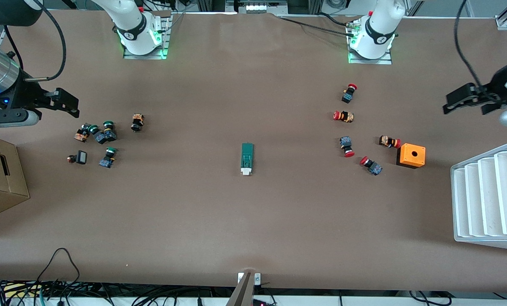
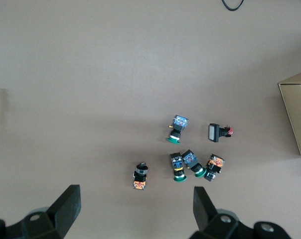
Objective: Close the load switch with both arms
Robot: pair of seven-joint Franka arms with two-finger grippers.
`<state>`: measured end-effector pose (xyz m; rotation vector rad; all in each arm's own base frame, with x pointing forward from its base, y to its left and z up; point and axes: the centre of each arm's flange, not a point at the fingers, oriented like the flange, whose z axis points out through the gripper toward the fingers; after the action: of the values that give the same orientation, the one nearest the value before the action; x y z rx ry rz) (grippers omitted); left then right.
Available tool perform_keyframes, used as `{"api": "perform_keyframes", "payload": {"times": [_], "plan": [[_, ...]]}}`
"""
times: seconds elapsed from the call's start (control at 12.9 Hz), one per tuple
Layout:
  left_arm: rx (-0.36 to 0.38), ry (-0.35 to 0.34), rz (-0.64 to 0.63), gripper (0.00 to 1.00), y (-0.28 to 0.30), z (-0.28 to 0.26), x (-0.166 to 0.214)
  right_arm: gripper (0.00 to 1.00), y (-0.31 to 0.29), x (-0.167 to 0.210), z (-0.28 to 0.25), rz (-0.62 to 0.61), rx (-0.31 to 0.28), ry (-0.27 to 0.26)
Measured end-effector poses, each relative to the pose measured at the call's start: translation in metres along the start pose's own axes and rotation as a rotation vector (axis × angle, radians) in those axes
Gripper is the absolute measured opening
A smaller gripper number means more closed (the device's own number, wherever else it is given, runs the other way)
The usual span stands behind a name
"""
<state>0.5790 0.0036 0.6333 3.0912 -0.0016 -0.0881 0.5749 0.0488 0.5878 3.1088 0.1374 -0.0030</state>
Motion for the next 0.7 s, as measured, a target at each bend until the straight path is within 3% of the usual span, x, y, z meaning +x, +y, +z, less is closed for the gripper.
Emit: {"api": "perform_keyframes", "payload": {"times": [0.7], "plan": [[-0.022,-0.003,-0.003,1.00,-0.052,0.002,-0.002,1.00,0.001,0.000,0.000,0.003,0.000,0.000]]}}
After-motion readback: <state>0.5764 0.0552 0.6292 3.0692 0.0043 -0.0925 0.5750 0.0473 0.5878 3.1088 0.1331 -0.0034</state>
